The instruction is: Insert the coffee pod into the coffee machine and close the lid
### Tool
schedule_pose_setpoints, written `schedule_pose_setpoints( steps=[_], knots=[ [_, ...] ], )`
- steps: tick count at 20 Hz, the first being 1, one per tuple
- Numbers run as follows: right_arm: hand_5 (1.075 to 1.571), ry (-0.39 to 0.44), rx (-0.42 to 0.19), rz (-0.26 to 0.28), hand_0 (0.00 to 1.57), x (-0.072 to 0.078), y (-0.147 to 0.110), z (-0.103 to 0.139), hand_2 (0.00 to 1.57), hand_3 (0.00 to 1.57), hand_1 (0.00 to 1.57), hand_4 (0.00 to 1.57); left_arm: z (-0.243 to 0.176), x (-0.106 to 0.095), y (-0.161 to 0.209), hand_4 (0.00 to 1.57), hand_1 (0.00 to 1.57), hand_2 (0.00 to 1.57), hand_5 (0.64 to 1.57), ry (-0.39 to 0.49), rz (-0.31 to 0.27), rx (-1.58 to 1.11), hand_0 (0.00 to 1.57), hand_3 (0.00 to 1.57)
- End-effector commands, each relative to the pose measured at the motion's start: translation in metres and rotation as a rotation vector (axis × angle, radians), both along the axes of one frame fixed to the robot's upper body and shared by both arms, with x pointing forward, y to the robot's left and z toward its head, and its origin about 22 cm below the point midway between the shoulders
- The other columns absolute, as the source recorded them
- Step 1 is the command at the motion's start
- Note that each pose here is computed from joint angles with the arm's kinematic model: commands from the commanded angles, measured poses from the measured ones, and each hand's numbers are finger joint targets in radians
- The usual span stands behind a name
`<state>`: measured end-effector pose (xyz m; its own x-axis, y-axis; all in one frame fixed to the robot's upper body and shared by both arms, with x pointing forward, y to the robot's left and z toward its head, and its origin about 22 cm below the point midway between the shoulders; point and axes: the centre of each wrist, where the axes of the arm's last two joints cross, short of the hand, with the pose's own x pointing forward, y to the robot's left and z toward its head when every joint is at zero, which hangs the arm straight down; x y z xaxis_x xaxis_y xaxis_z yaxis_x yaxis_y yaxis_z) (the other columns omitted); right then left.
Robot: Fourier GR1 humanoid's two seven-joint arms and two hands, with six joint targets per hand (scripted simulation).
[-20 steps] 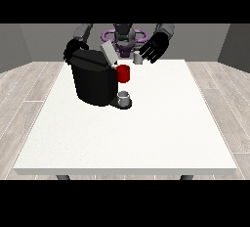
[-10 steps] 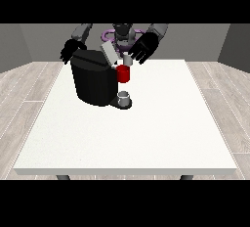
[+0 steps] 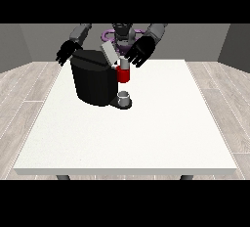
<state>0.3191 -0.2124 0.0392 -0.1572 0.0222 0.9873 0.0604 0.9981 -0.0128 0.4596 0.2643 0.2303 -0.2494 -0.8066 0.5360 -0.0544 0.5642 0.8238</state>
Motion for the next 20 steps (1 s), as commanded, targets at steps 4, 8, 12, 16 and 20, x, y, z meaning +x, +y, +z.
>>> schedule_pose_setpoints(
  steps=[4, 8, 12, 16, 20],
  knots=[
    [1.571, 0.007, 0.002, -0.019, 0.0, 0.004, -0.005, 0.008, 0.0, 0.0, 0.0, 0.5, 0.015, 0.0, 0.003, 0.51, 1.25, 1.29, 1.571, -0.02, -0.019, 0.028, 1.25, 1.21],
    [1.571, -0.021, 0.021, -0.031, 0.0, 0.005, 0.001, -0.002, 0.0, 0.0, 0.0, 0.5, 0.002, 0.003, -0.029, 0.5, 1.18, 1.26, 1.571, -0.012, -0.049, 0.019, 1.18, 1.19],
    [1.571, 0.012, 0.025, -0.057, 0.0, 0.001, -0.006, -0.009, 0.0, 0.0, 0.0, 0.53, -0.02, 0.002, -0.027, 0.51, 1.19, 1.27, 1.571, 0.008, -0.069, 0.034, 1.19, 1.2],
    [1.571, -0.036, 0.021, -0.027, 0.0, 0.011, 0.01, 0.023, 0.0, 0.0, 0.0, 0.46, 0.014, 0.004, -0.006, 0.49, 1.16, 1.24, 1.571, -0.014, -0.018, 0.023, 1.16, 1.18],
    [1.571, -0.023, 0.003, -0.018, 0.0, 0.0, -0.016, -0.004, 0.0, 0.0, 0.0, 0.45, 0.002, 0.004, -0.011, 0.49, 1.22, 1.27, 1.571, 0.036, -0.009, 0.032, 1.22, 1.2]
  ],
)
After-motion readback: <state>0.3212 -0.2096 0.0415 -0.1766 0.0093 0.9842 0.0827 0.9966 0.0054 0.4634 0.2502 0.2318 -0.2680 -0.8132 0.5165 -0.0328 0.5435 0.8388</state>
